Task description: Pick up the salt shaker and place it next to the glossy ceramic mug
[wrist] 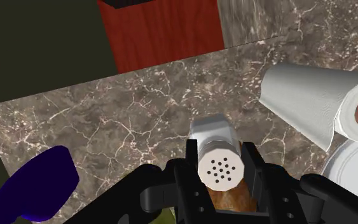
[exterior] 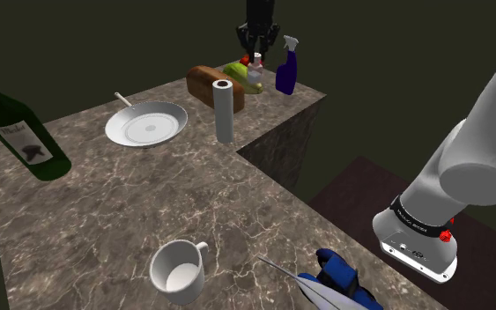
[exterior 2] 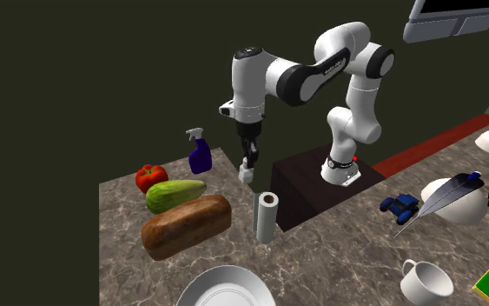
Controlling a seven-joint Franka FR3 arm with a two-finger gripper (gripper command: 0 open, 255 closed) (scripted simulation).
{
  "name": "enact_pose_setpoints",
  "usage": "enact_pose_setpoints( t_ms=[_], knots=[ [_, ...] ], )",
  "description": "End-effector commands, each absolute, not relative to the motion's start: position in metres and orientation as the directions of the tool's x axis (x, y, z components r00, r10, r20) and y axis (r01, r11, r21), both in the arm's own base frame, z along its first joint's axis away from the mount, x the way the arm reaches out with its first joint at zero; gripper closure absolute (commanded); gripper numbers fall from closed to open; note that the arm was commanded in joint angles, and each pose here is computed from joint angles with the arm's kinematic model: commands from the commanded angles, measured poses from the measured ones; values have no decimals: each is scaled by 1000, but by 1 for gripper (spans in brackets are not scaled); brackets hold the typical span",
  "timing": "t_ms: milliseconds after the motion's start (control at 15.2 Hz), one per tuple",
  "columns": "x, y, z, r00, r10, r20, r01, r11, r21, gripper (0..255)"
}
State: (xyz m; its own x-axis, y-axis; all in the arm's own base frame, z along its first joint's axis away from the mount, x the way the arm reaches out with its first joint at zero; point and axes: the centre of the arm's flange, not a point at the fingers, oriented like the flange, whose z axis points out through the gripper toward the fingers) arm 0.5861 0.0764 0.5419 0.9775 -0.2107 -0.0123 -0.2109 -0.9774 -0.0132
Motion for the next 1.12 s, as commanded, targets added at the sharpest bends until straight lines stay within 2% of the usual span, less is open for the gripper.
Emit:
enact_pose_setpoints(
  t_ms=[0,1056],
  knots=[
    [574,100,543,977,-212,-12,-212,-977,-13,255],
    [470,284,543,977,-212,-12,-212,-977,-13,255]
  ],
)
